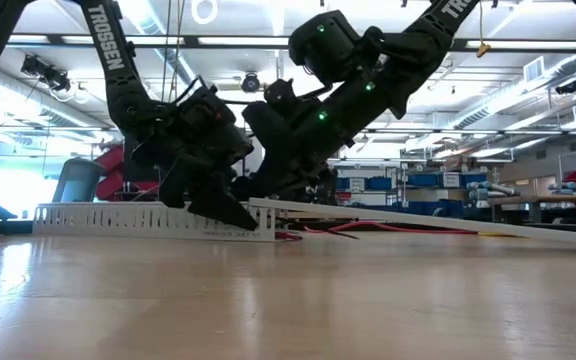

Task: Ziptie cables
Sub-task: Close the cable duct with the cable duct lid

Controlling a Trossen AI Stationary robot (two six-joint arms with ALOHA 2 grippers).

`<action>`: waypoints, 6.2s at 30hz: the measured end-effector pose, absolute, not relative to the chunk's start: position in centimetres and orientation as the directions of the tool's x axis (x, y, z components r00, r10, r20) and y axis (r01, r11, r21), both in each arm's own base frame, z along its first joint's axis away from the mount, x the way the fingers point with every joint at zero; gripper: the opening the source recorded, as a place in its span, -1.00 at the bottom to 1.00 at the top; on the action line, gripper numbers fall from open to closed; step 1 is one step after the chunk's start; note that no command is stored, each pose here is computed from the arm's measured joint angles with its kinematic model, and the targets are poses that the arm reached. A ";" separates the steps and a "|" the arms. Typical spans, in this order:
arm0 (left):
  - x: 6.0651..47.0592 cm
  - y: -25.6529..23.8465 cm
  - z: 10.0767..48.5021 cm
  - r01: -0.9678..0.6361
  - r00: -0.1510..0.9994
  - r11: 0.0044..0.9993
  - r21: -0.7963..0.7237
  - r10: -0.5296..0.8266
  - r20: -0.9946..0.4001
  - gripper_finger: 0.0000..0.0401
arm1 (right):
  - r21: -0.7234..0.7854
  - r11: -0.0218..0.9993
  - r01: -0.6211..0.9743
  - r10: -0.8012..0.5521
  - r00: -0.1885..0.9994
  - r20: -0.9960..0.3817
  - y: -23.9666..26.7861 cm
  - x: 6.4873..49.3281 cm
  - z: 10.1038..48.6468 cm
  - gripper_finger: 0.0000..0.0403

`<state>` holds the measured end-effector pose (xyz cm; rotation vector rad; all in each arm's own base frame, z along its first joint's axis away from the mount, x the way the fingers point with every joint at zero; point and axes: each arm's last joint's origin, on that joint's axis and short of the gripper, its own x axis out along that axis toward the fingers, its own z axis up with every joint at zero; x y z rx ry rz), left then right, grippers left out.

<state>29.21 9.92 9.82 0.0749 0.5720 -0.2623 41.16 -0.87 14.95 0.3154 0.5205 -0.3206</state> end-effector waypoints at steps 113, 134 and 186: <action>27.7 11.6 10.1 0.207 0.779 0.978 0.000 -0.165 -0.605 0.30 | 0.248 0.894 0.372 -0.125 0.741 -0.660 -5.4 41.4 15.5 -1.00; 27.9 11.5 10.1 0.206 0.779 0.979 0.010 -0.157 -0.607 0.47 | 0.061 0.955 0.290 -0.209 0.804 -0.557 -2.4 41.3 20.2 -1.00; 23.8 15.2 12.9 -0.108 0.710 0.989 -0.105 0.003 -0.704 0.56 | 0.000 0.946 0.324 -0.264 0.770 -0.581 -0.7 40.8 20.4 -1.00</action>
